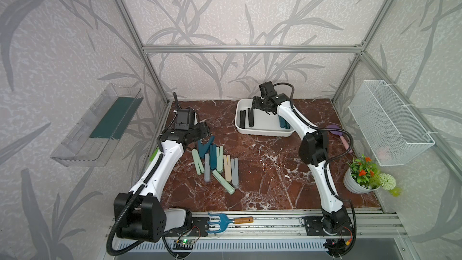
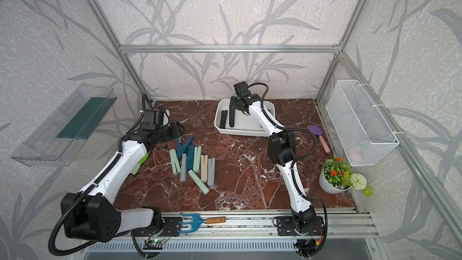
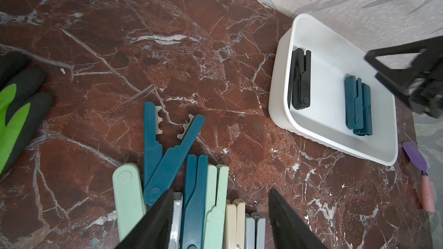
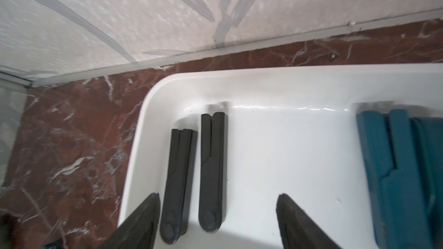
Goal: Put the pruning pliers into the storage box
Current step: Adjust the pruning pliers in the storage box, then pick up the pruning pliers from the center of the board.
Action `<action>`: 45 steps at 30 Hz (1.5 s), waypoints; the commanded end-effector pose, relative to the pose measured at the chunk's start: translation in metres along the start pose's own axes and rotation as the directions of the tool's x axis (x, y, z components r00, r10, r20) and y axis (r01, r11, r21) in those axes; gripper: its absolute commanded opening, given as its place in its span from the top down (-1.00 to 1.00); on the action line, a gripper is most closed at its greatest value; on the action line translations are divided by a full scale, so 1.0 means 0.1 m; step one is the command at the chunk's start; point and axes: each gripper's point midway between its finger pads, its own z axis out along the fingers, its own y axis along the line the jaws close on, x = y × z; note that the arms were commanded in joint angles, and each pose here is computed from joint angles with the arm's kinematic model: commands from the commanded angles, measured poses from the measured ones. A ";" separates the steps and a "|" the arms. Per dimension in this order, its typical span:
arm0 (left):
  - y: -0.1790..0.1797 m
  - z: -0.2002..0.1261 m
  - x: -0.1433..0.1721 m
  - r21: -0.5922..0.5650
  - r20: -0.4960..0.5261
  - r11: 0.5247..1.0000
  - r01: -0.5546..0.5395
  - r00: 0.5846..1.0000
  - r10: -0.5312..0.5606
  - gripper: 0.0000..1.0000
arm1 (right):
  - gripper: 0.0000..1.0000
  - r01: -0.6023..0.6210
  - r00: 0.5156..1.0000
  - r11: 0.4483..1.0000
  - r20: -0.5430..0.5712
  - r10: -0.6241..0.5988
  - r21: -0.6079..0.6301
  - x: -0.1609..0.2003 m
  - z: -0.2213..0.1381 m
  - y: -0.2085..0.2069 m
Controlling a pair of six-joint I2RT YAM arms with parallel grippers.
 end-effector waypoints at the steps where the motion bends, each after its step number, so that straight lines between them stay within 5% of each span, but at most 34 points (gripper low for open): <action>1: 0.03 -0.02 0.08 -0.007 -0.009 1.000 0.017 1.000 -0.017 -0.26 | -0.54 0.025 0.995 0.998 0.097 -0.019 -0.063 0.09 -0.48 0.25; 5: 0.13 -0.04 0.18 -0.042 -0.016 0.999 0.030 0.999 -0.031 -0.27 | -0.56 0.004 0.995 0.995 0.100 0.006 -0.101 0.54 -0.97 0.30; 9: 0.21 -0.04 0.27 -0.070 -0.028 0.997 0.041 0.999 -0.043 -0.27 | -0.56 0.055 0.998 0.992 -0.034 -0.059 -0.114 1.30 -1.19 0.44; 18: 0.44 0.25 0.48 -0.145 -0.052 0.983 0.109 0.992 -0.118 -0.26 | -0.46 -0.036 0.931 0.992 -0.365 -0.011 -0.122 2.75 -0.93 0.59; 34: 0.85 0.82 0.24 -0.326 -0.059 0.935 0.136 0.985 -0.164 -0.26 | -0.43 0.088 0.858 0.988 -0.494 -0.139 -0.125 3.27 -0.83 0.86; 45: 0.79 1.05 0.17 -0.302 -0.089 0.945 0.125 0.983 -0.159 -0.28 | -0.35 0.147 0.821 0.982 -0.539 -0.187 -0.116 3.50 -0.85 0.86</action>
